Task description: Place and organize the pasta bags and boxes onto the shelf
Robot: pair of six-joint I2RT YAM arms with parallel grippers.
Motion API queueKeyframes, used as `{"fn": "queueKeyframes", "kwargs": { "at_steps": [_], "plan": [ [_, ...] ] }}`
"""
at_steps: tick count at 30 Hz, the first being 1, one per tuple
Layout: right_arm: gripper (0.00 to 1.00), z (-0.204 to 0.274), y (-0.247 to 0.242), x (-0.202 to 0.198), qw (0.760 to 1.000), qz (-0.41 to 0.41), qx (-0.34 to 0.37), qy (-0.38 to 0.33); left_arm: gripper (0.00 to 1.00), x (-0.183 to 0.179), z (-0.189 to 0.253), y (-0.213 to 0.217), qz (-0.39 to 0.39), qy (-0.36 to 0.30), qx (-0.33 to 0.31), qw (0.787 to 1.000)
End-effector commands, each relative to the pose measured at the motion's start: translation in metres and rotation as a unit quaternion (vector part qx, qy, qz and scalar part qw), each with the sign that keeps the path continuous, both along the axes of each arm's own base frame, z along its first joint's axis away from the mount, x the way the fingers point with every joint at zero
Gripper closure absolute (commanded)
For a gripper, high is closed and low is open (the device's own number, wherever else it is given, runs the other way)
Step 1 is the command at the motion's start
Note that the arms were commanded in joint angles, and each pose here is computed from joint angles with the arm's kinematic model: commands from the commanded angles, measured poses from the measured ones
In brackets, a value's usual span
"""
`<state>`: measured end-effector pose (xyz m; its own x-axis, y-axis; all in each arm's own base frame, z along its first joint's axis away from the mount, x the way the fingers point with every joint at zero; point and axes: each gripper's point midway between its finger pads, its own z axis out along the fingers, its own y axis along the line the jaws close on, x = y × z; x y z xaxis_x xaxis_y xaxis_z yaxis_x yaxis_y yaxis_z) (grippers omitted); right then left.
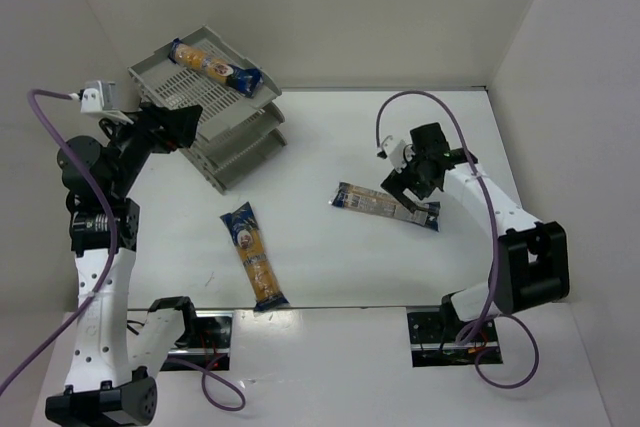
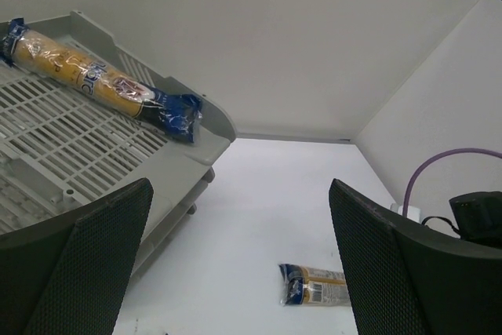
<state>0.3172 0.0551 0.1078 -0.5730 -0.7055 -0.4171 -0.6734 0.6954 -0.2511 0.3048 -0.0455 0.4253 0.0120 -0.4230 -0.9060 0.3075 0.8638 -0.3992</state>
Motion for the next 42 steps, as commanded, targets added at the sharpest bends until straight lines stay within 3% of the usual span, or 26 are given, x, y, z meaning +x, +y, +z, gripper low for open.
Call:
{"fn": "queueKeyframes", "kwargs": {
  "at_steps": [1, 5, 10, 15, 18, 19, 20, 22, 23, 27, 30, 32, 35, 40, 42],
  "plan": [
    [0.00, -0.016, 0.003, 0.002, 0.991, 0.121, -0.053, 0.010, 0.00, -0.010, 0.018, -0.002, -0.004, -0.034, 0.014, 0.999],
    [0.00, -0.052, 0.005, 0.000, 0.979, 0.184, -0.077, 0.052, 0.00, -0.010, 0.018, -0.002, -0.004, -0.034, 0.014, 0.999],
    [0.00, -0.070, 0.015, 0.017, 0.974, 0.199, -0.067, 0.078, 0.00, -0.014, 0.018, -0.003, -0.008, -0.035, 0.019, 0.999],
    [0.00, -0.099, 0.015, 0.002, 0.965, 0.220, -0.070, 0.123, 0.00, -0.019, 0.024, 0.005, 0.009, -0.045, 0.025, 0.999],
    [0.08, -0.116, 0.020, 0.000, 0.964, 0.215, -0.085, 0.130, 0.00, -0.018, 0.025, 0.010, 0.022, -0.045, 0.024, 0.998],
    [0.13, -0.119, 0.027, -0.001, 0.965, 0.213, -0.082, 0.131, 0.00, -0.015, 0.022, 0.011, 0.022, -0.041, 0.023, 0.999],
    [0.41, -0.119, 0.030, -0.002, 0.965, 0.212, -0.081, 0.131, 0.00, -0.015, 0.022, 0.013, 0.027, -0.041, 0.023, 0.999],
    [0.87, -0.121, 0.040, 0.000, 0.970, 0.196, -0.076, 0.123, 0.00, -0.015, 0.022, 0.013, 0.027, -0.041, 0.023, 0.999],
    [1.00, -0.120, 0.047, -0.002, 0.969, 0.201, -0.082, 0.118, 0.00, -0.015, 0.022, 0.013, 0.027, -0.041, 0.023, 0.999],
    [1.00, -0.083, 0.084, 0.006, 0.975, 0.195, -0.012, 0.106, 0.00, -0.011, 0.020, 0.016, 0.031, -0.036, 0.021, 0.999],
    [1.00, -0.013, 0.134, 0.009, 0.970, 0.187, 0.124, 0.094, 0.00, -0.011, 0.020, 0.018, 0.036, -0.036, 0.022, 0.998],
    [1.00, 0.041, 0.167, 0.000, 0.947, 0.210, 0.224, 0.090, 0.00, -0.010, 0.023, 0.023, 0.046, -0.040, 0.017, 0.998],
    [1.00, 0.077, 0.192, -0.013, 0.922, 0.200, 0.310, 0.116, 0.00, -0.009, 0.018, 0.023, 0.046, -0.035, 0.016, 0.998],
    [1.00, 0.066, 0.199, -0.025, 0.915, 0.179, 0.334, 0.140, 0.00, -0.012, 0.019, 0.025, 0.050, -0.043, 0.014, 0.998],
    [1.00, 0.045, 0.193, -0.027, 0.925, 0.166, 0.310, 0.145, 0.00, -0.011, 0.014, 0.025, 0.050, -0.038, 0.013, 0.998]
  ]
}}
